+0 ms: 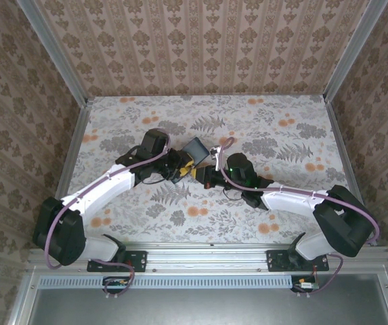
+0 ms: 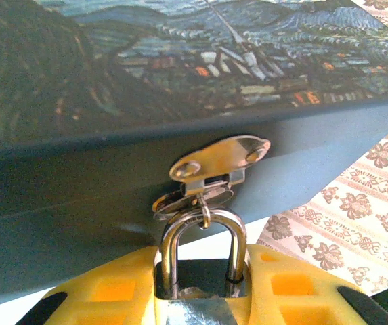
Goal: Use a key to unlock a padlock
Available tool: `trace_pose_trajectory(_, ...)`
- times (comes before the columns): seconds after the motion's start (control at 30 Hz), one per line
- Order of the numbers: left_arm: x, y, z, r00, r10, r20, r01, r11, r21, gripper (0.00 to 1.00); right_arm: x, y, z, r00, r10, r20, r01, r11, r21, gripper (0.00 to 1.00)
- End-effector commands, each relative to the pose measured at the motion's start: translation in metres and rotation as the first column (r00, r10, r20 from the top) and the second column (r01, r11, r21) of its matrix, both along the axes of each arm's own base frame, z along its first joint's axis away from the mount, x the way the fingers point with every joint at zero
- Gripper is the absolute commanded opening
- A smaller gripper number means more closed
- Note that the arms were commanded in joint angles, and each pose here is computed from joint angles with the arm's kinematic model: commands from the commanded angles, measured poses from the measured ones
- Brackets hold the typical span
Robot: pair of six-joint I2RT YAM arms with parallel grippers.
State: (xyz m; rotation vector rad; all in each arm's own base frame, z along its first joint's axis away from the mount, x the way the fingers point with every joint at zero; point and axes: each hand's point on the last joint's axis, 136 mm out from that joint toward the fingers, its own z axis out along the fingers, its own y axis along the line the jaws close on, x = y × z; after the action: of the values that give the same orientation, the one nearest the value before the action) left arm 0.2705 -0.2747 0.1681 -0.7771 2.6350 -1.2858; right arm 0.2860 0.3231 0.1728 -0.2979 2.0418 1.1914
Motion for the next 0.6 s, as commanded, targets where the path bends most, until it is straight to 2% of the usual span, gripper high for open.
trace_pose_trajectory(0.0,-0.002,-0.007,0.031,0.999,-0.018,0.045,0.021,0.998,-0.065,0.00,-0.008,-0.004,-0.004,0.995,0.055,0.084,-0.044,0.991,-0.124,0.00)
trace_pose_trajectory(0.17,-0.002,-0.008,0.033,0.999,-0.022,0.048,0.025,0.998,-0.062,0.00,-0.012,-0.018,0.003,0.976,0.132,0.173,-0.069,0.942,-0.327,0.00)
trace_pose_trajectory(0.33,-0.003,-0.013,0.033,0.998,-0.033,0.047,0.036,0.997,-0.066,0.00,-0.018,0.002,0.024,0.964,0.198,0.180,-0.155,0.961,-0.227,0.00)
trace_pose_trajectory(0.47,-0.006,-0.019,0.032,0.998,-0.043,0.037,0.046,0.996,-0.074,0.00,-0.006,0.004,0.026,0.967,0.142,0.213,-0.099,0.975,-0.199,0.00)
trace_pose_trajectory(0.57,-0.009,-0.020,0.031,0.998,-0.051,0.028,0.053,0.996,-0.067,0.00,-0.007,0.004,0.039,0.939,0.140,0.313,-0.071,0.973,-0.221,0.00)
